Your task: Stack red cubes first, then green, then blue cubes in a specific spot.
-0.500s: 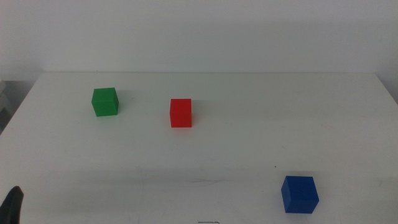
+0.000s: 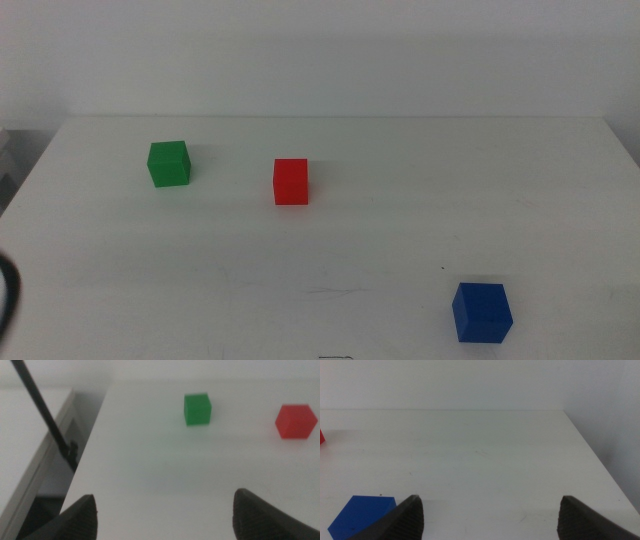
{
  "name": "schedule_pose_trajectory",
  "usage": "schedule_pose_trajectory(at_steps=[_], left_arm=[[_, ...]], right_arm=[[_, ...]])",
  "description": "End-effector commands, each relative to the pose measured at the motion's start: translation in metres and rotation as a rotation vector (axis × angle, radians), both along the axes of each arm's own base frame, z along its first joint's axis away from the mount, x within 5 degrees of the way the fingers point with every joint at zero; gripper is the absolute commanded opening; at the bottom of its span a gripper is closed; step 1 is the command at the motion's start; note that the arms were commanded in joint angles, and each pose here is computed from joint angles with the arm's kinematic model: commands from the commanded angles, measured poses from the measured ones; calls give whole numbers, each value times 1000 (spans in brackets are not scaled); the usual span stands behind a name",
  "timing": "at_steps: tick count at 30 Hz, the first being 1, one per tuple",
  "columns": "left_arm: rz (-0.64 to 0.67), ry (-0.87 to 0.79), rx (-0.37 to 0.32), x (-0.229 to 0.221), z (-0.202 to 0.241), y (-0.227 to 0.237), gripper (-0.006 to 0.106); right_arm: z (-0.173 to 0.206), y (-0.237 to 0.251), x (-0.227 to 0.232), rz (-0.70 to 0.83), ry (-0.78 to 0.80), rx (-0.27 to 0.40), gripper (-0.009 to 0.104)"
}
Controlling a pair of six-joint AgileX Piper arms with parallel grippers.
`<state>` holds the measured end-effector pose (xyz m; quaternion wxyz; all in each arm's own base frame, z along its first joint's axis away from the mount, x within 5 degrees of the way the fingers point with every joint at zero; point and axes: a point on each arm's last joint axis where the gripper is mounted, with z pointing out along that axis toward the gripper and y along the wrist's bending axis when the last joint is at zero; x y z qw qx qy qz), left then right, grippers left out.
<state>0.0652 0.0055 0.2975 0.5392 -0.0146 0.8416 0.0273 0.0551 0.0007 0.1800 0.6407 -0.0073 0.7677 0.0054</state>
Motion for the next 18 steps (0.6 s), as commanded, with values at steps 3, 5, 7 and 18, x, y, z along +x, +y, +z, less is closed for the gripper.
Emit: schedule_pose_trajectory(at_steps=[3,5,7,18], left_arm=[[16,72,-38,7,39,0,91],[21,112,-41,11,49,0,91],[25,148,-41,16,57,0,91],[-22,317,-146,73,72,-10,91]], right_arm=[[16,0,-1,-1,-118,-8,92],[16,0,-1,-1,-118,-8,92],[16,0,-1,-1,-118,-8,92],[16,0,-1,-1,-118,-8,92]])
